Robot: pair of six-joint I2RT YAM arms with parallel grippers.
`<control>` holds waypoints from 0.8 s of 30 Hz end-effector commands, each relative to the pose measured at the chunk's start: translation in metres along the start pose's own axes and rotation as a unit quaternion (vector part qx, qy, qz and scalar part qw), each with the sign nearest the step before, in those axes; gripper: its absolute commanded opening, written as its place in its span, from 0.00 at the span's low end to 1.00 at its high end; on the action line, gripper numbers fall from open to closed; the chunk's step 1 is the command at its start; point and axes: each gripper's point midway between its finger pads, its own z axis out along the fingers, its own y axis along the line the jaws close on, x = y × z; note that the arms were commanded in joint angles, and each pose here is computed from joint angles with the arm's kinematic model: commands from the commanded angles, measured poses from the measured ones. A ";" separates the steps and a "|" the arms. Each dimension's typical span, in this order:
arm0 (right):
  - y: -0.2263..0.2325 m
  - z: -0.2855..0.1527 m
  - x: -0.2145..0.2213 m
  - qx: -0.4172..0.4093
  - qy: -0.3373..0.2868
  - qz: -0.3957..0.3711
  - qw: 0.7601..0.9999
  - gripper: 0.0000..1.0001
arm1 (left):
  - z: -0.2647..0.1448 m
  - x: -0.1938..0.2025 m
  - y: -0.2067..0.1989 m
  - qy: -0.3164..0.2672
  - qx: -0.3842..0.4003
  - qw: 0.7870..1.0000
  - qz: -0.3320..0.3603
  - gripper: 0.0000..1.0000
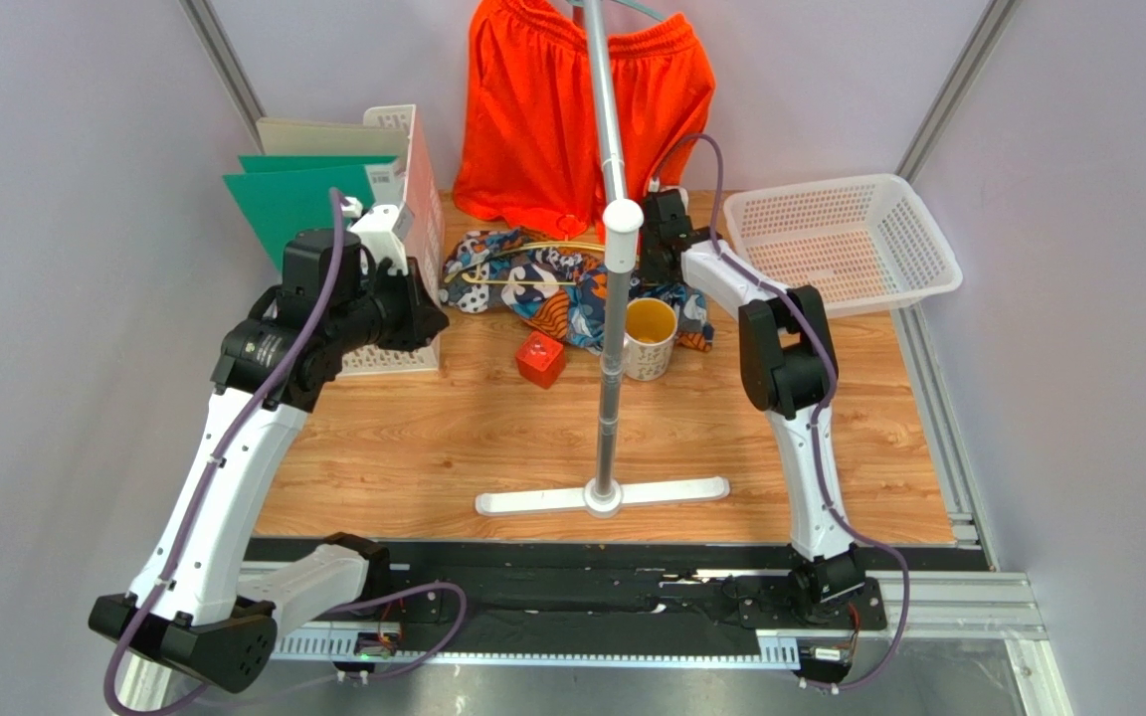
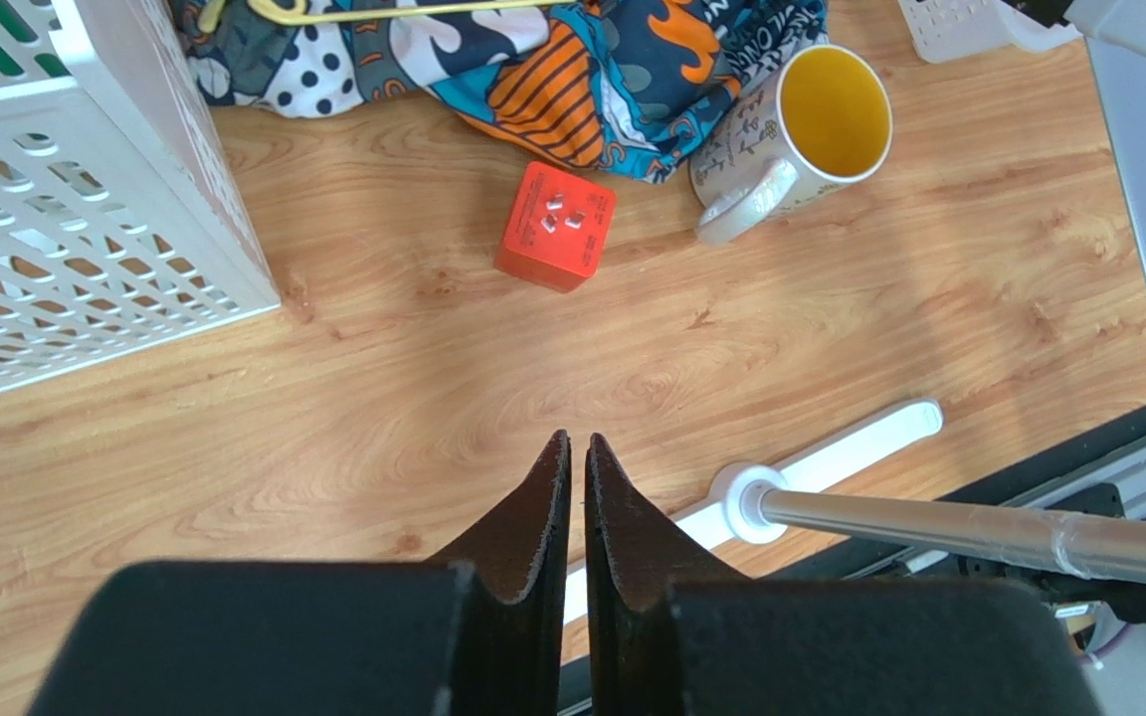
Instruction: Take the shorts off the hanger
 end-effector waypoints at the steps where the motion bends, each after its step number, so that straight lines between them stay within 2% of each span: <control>1: 0.018 -0.003 -0.009 -0.003 -0.019 0.001 1.000 0.12 | -0.014 -0.004 -0.009 -0.012 0.013 1.000 0.001 0.10; 4: 0.019 -0.009 -0.010 0.007 -0.021 -0.002 1.000 0.00 | -0.021 -0.001 -0.007 -0.012 0.009 1.000 0.000 0.10; 16: 0.002 -0.089 -0.072 0.066 -0.144 0.019 0.987 0.00 | -0.031 0.003 -0.020 -0.010 0.022 1.000 0.008 0.10; 24: 0.011 -0.112 -0.083 0.031 -0.176 0.005 0.984 0.00 | -0.028 0.009 -0.028 0.003 0.032 0.999 0.025 0.10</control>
